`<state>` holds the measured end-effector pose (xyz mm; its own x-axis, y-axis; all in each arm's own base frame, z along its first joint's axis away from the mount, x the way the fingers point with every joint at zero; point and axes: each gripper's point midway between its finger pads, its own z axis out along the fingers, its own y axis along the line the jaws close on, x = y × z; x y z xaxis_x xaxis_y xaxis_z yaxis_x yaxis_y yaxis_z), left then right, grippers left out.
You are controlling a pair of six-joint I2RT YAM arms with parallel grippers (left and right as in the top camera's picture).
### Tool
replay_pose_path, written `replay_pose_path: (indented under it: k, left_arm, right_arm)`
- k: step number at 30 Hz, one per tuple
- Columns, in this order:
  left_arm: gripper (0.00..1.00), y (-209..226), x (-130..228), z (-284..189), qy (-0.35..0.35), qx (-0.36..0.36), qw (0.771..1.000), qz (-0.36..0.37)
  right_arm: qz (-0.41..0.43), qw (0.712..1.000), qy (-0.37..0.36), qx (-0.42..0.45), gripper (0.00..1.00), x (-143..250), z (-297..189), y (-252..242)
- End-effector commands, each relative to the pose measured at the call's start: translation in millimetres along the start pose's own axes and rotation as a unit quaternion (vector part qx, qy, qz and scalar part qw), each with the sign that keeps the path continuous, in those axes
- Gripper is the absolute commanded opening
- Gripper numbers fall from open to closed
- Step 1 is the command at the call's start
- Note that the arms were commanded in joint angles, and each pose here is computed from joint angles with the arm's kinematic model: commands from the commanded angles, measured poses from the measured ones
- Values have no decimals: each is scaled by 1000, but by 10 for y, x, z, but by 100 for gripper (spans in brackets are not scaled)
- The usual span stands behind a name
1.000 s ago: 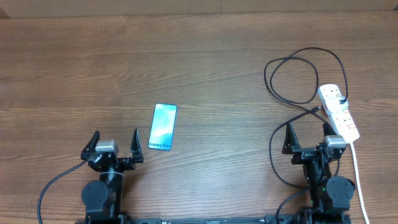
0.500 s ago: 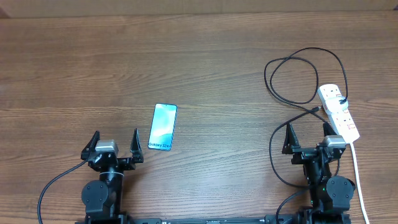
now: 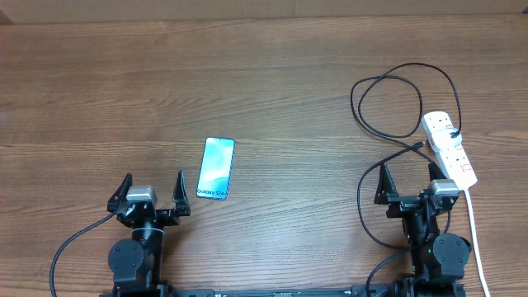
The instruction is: Plug charger to phone and switch on socket
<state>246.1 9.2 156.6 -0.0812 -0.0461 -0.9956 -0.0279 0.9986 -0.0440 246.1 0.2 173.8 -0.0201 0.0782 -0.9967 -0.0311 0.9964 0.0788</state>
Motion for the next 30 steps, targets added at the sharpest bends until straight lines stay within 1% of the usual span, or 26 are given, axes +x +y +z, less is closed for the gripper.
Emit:
replay_pose_path:
  k: [1,24,30]
  left_arm:
    - [100,-27,2,-1,-4,8,1000,13]
    - [99,-56,-5,-3,-5,16,1000,13]
    - [99,-70,-9,-3,-5,20,1000,-19]
  right_arm:
    - [2,1000,0,6,100,26,2,-27]
    - [3,1000,0,6,100,26,2,-27]
    - [2,1000,0,6,100,26,2,-27]
